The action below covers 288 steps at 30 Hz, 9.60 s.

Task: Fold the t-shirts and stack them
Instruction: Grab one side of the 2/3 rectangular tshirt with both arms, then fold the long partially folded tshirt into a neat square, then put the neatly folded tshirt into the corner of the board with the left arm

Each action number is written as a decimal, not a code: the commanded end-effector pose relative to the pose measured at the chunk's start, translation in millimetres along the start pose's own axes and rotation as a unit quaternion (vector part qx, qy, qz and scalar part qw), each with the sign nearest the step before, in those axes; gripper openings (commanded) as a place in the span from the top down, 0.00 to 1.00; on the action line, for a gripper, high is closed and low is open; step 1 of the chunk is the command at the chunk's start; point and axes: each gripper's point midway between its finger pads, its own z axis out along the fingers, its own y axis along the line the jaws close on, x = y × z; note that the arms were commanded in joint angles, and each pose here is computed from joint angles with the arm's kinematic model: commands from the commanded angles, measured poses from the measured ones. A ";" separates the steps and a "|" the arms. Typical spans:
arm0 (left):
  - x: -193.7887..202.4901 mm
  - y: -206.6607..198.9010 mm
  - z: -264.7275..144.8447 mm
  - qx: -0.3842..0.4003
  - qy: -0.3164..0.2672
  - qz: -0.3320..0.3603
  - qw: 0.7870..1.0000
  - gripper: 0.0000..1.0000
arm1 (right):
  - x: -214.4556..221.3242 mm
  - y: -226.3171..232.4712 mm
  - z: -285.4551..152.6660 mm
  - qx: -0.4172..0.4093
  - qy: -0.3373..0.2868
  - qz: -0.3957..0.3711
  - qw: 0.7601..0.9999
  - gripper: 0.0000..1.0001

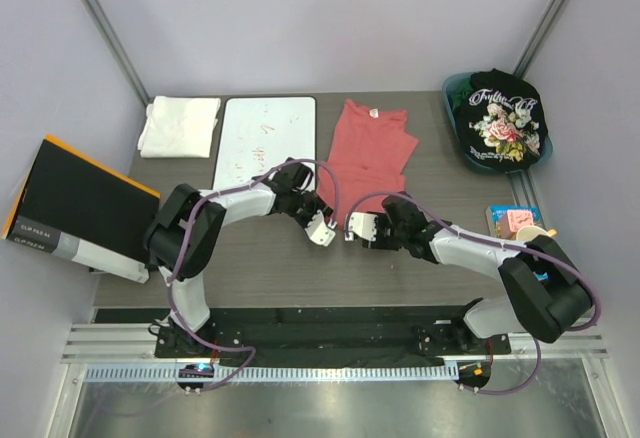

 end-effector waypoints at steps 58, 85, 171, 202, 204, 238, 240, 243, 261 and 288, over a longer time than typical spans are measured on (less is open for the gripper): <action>-98.4 50.5 -122.0 -0.031 -0.051 -0.028 0.998 1.00 | -79.5 -60.6 -135.2 0.022 -0.037 -0.051 0.998 0.99; 44.8 173.3 -146.8 -0.387 0.072 -0.119 0.912 0.16 | -7.3 -190.5 -71.1 0.344 0.064 0.094 0.932 0.10; -22.9 15.1 25.4 -0.013 -0.089 -0.908 0.409 1.00 | 81.9 -84.7 -37.0 0.104 0.118 0.492 0.856 0.08; 140.3 78.4 -157.3 -0.232 0.144 -0.774 0.571 1.00 | 79.2 -172.8 -99.3 0.232 0.082 0.436 0.866 0.09; 157.1 73.8 -164.4 -0.236 0.163 -0.765 0.577 1.00 | 79.5 -175.0 -100.7 0.235 0.080 0.435 0.866 0.09; 338.2 58.6 -396.4 -0.441 0.371 -0.579 0.576 1.00 | 83.2 -179.9 -108.3 0.249 0.073 0.440 0.860 0.10; 344.4 55.3 -405.8 -0.451 0.375 -0.575 0.571 1.00 | 82.7 -179.7 -108.7 0.249 0.072 0.441 0.859 0.10; 350.9 57.9 -420.4 -0.472 0.383 -0.558 0.565 1.00 | 83.9 -178.1 -107.0 0.246 0.075 0.441 0.860 0.10; 370.7 29.5 -433.3 -0.488 0.459 -0.531 0.520 1.00 | 88.6 -177.5 -106.7 0.247 0.075 0.446 0.857 0.10; 382.1 -2.6 -445.7 -0.546 0.534 -0.483 0.427 0.00 | 92.0 -171.7 -111.9 0.247 0.072 0.458 0.851 0.08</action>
